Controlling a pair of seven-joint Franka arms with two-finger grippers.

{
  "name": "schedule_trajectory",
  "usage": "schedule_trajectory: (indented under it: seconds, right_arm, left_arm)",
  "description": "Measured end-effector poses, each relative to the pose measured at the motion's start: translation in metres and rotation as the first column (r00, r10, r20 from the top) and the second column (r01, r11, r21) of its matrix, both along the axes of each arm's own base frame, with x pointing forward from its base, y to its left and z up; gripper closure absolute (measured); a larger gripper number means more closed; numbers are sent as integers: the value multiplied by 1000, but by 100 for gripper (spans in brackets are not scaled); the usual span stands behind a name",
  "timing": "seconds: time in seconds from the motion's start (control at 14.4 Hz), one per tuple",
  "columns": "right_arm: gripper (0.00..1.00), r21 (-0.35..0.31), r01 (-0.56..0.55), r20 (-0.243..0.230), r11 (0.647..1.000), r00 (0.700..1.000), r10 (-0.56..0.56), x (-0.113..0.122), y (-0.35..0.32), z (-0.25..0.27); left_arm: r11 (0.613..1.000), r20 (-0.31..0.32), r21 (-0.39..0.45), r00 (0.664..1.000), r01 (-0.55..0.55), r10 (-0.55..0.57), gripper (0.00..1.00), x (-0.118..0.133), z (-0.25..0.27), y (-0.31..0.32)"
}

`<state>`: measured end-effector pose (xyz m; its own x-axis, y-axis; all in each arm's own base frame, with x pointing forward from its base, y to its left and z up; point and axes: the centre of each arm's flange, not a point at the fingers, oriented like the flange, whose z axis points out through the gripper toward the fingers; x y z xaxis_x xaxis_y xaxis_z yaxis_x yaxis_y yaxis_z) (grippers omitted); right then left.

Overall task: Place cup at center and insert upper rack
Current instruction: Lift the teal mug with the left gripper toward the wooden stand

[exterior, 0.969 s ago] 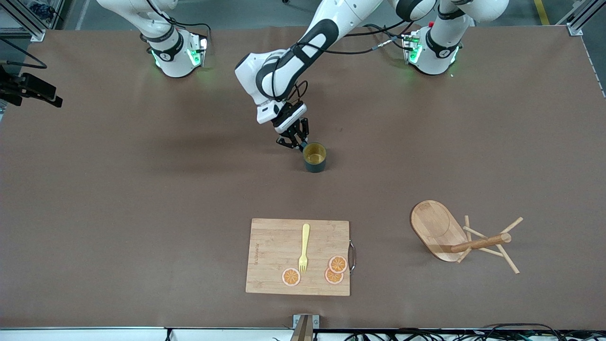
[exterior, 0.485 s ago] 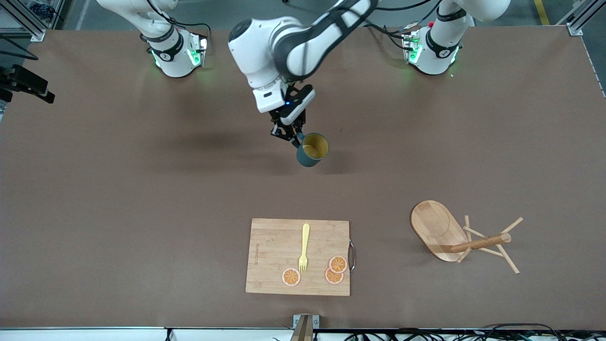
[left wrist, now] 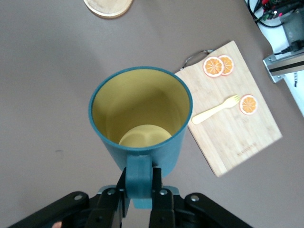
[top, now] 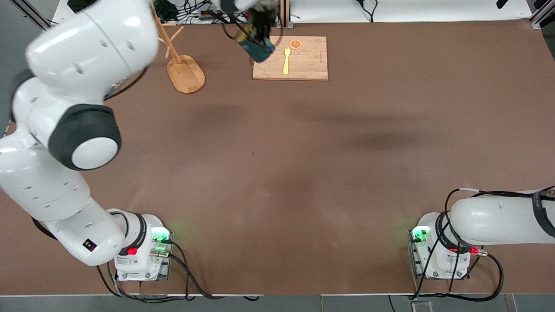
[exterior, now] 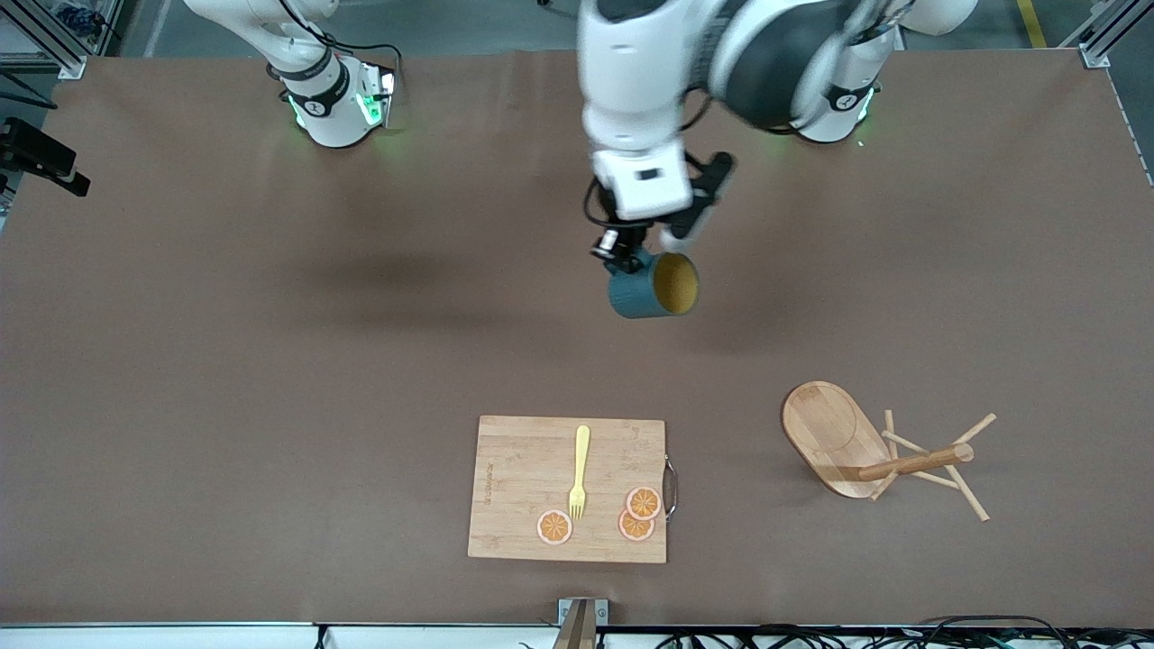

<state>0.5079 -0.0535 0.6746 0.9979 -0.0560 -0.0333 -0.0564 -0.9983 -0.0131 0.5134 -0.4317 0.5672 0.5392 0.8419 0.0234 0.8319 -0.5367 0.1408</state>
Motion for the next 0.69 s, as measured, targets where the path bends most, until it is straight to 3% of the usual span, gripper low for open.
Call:
schedule_trajectory:
  seconds: [0.21,0.42,0.55,0.69]
  right_arm:
    - [0,0,-10,-2,1000,1000,10,1,5,-1]
    - [0,2,-28,-24,1000,999,28,0,15,-3]
    - [0,2,-27,-29,1000,999,27,0,14,-4]
    - [0,3,-26,-30,1000,999,26,0,14,-4]
  left_arm:
    - [985,-62,-170,998,-13,3,79,52,32,97]
    - [952,-134,-298,990,-72,33,79,87,21,164]
    - [914,-208,-380,976,-143,66,79,110,-4,200]
    - [842,-271,-502,960,-197,63,79,137,-35,240]
